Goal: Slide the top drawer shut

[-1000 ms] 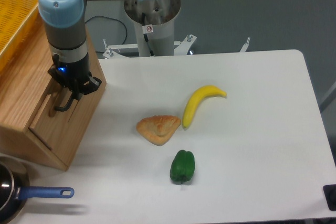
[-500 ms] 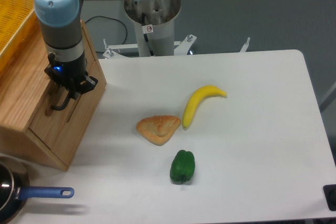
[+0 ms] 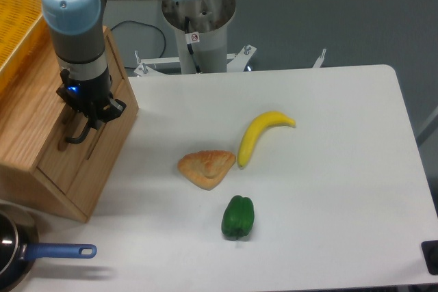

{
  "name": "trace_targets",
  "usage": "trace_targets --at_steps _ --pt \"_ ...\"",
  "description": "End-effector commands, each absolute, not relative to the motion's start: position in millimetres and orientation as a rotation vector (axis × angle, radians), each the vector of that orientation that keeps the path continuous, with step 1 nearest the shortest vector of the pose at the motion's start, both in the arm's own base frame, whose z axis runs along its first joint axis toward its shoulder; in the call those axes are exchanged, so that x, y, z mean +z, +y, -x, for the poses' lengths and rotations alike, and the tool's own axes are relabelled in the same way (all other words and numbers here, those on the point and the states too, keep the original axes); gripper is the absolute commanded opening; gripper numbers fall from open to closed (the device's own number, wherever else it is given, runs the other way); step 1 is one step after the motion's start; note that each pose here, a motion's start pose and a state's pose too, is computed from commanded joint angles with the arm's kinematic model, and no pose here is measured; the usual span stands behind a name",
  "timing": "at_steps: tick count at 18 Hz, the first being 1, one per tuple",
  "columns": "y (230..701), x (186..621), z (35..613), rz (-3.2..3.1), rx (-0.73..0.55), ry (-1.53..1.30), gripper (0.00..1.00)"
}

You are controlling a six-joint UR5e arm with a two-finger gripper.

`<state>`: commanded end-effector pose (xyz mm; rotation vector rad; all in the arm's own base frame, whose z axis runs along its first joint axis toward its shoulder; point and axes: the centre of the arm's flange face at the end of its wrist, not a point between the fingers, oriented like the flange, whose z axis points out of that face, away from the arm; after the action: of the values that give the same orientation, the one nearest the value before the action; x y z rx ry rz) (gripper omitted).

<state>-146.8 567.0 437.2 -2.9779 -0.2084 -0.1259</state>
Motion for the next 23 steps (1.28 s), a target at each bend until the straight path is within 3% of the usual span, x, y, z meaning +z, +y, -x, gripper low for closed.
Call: trace_targets --at_steps 6,9,11,16,19,23 --pt "538.4 446.9 225.5 2.950 -0.084 -0.280 0.15" --pt "519.2 447.7 260.4 2.964 -0.030 -0.279 0.27" --pt "504.6 445.4 287.6 2.968 -0.014 -0.292 0.51" --pt "465.3 434.9 347.0 3.013 0.037 -0.217 1.00" --pt "438.6 429.5 380.7 3.072 0.103 -0.167 1.00" --pt "402.1 402.7 430.8 3.129 0.066 -0.065 1.00"
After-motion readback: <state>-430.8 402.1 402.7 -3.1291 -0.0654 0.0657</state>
